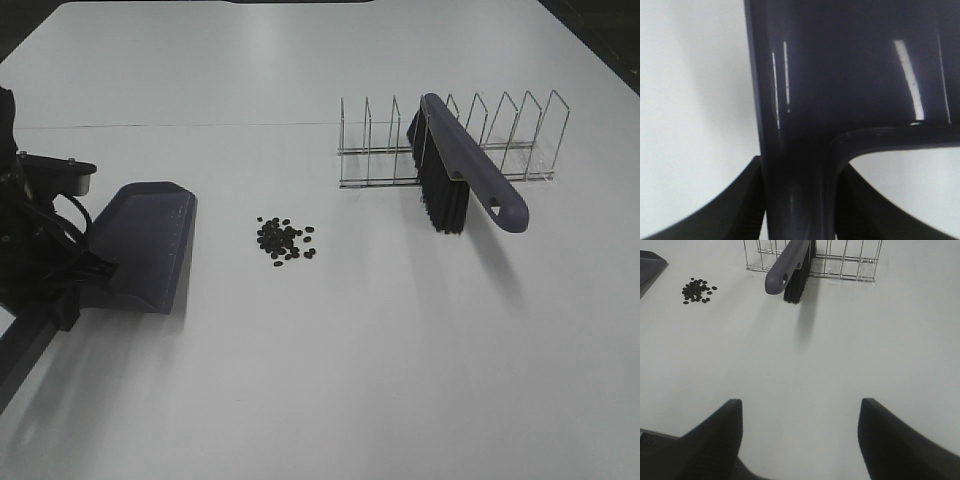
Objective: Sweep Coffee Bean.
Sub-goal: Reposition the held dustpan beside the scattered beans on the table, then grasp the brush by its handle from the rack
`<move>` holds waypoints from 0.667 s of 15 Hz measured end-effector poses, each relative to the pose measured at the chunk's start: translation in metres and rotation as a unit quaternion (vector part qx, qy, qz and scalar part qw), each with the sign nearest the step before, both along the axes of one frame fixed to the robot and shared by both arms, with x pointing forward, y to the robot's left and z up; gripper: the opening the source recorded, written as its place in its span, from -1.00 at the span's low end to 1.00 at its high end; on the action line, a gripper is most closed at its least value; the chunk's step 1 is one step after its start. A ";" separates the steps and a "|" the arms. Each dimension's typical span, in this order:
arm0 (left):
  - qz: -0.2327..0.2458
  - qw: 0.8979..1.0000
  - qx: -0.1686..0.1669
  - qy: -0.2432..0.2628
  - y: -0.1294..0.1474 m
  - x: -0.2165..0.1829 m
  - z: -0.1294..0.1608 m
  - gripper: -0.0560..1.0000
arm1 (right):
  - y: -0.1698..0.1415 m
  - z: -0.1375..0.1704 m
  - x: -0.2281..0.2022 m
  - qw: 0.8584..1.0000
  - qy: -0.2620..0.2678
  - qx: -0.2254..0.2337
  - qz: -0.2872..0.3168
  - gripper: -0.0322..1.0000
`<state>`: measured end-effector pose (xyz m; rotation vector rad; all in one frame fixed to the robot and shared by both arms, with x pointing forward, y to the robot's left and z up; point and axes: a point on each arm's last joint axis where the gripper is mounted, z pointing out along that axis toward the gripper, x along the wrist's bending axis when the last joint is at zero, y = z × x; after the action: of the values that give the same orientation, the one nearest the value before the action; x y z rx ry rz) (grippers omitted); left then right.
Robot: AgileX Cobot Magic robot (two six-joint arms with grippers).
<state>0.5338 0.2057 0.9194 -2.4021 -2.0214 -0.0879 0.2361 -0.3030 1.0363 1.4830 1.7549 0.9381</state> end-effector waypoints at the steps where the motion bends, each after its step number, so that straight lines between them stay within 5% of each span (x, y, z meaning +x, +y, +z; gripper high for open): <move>1: -0.002 1.000 -0.001 -0.004 0.000 0.001 0.000 -0.26 | 0.000 0.000 0.000 1.000 0.000 0.000 0.000 0.24; 8: -0.003 1.000 -0.005 -0.016 -0.001 0.003 0.000 -0.26 | -0.001 0.000 0.002 1.000 0.004 -0.010 -0.005 0.24; 10: -0.003 1.000 -0.007 -0.020 -0.001 0.004 0.000 -0.26 | 0.001 0.016 0.014 0.999 0.036 -0.010 -0.008 0.49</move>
<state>0.5375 0.2044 0.9196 -2.4350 -2.0378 -0.1235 0.2503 -0.3020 1.0520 1.5340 1.7949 0.8667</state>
